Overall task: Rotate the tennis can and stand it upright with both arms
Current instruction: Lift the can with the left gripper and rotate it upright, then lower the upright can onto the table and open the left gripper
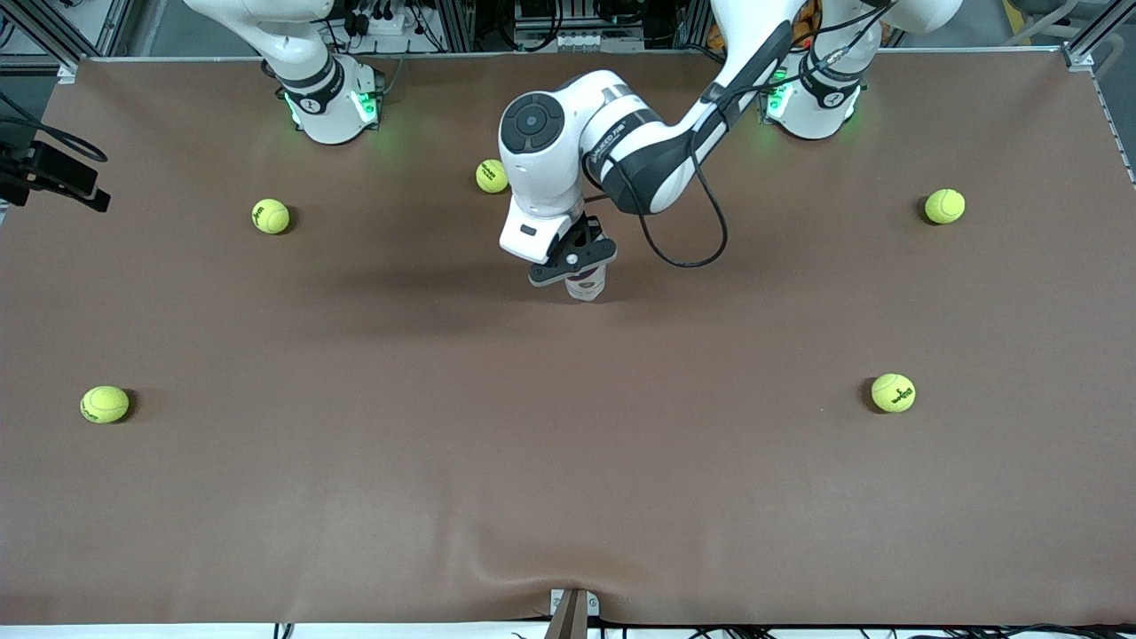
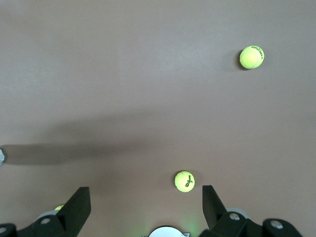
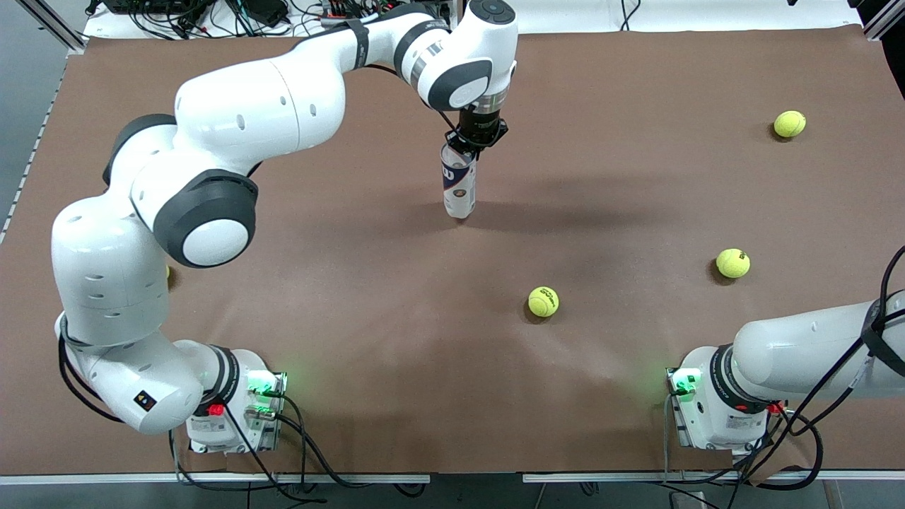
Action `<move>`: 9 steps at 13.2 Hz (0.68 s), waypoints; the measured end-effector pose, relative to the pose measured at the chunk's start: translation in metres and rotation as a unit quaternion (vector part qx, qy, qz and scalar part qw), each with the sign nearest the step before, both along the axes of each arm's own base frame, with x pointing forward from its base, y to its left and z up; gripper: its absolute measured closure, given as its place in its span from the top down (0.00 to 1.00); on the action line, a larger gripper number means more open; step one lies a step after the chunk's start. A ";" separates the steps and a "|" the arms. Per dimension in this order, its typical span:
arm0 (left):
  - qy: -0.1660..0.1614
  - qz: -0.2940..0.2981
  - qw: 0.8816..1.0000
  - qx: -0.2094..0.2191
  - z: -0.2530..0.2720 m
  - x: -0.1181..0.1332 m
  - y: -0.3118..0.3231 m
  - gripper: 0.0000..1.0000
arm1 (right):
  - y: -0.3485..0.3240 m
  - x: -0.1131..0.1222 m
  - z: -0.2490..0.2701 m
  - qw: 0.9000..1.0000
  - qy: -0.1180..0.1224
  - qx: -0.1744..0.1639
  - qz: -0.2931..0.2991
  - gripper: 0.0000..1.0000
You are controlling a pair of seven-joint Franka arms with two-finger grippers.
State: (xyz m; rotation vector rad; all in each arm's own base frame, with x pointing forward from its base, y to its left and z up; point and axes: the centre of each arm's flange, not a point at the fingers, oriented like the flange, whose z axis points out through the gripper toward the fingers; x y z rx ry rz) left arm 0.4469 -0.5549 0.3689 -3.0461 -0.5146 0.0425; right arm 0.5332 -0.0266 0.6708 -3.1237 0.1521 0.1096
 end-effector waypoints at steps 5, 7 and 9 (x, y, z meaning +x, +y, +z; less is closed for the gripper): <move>-0.014 0.010 1.000 -0.019 0.000 0.006 -0.004 0.10 | 0.000 0.000 0.000 1.000 0.000 0.000 0.000 1.00; -0.014 0.012 1.000 -0.020 -0.004 0.006 -0.005 0.15 | 0.000 0.000 0.000 1.000 0.000 0.000 0.000 1.00; -0.014 0.012 1.000 -0.020 -0.005 0.006 -0.006 0.34 | 0.000 0.000 0.000 1.000 0.000 0.000 0.000 1.00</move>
